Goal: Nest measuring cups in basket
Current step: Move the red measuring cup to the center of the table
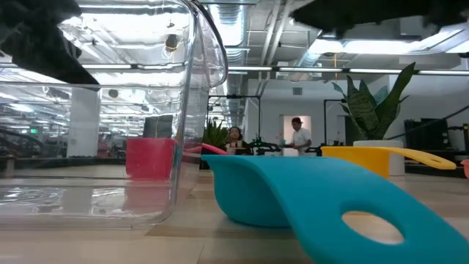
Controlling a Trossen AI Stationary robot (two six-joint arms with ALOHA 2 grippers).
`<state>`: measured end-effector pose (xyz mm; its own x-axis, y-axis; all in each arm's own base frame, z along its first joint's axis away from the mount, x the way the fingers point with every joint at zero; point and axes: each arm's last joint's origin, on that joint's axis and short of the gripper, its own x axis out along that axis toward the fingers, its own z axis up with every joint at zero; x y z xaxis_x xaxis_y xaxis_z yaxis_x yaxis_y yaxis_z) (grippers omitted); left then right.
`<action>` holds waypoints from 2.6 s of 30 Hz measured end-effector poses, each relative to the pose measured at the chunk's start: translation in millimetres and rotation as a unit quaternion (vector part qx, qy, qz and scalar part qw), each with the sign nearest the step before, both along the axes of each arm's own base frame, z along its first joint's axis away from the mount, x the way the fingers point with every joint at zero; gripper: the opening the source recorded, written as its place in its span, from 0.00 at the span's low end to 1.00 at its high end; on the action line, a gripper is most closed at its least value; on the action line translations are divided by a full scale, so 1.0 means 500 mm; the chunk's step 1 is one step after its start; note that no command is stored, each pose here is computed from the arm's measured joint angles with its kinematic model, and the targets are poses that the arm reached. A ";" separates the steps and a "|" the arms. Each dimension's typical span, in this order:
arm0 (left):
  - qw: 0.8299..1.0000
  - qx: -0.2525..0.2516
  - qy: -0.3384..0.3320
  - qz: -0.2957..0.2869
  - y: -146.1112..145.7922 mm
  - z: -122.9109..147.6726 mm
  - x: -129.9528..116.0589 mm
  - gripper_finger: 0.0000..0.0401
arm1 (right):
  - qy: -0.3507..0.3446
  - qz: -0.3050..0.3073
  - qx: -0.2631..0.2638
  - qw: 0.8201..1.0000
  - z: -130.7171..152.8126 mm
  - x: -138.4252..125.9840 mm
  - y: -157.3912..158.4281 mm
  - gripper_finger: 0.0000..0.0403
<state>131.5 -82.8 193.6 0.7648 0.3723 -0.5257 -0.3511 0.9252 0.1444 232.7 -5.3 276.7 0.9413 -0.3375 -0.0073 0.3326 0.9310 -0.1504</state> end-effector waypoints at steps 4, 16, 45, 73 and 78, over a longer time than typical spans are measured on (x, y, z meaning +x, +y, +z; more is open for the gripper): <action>0.999 -0.025 -0.021 0.014 0.017 0.016 -0.015 0.00 | 0.122 -0.003 0.047 0.991 0.009 0.076 -0.041 0.31; 0.999 -0.039 -0.018 0.016 0.026 0.021 -0.027 0.00 | 0.274 0.148 0.031 0.950 -0.017 0.298 -0.049 0.31; 0.998 -0.029 0.002 0.056 0.038 0.008 -0.040 0.00 | 0.349 0.180 0.133 0.910 -0.181 0.480 -0.004 0.31; 0.996 -0.054 -0.008 0.070 0.038 0.008 -0.040 0.00 | 0.349 0.155 0.155 0.911 -0.206 0.487 -0.003 0.31; 0.996 -0.054 -0.008 0.070 0.038 0.008 -0.040 0.00 | 0.360 0.157 0.156 0.906 -0.209 0.484 0.006 0.31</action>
<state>111.5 -64.0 197.7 0.7178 0.4174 -0.5572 -0.4790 0.8769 0.0399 474.9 -2.4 172.3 0.7038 0.0707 -0.7069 -0.0369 0.9973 0.0631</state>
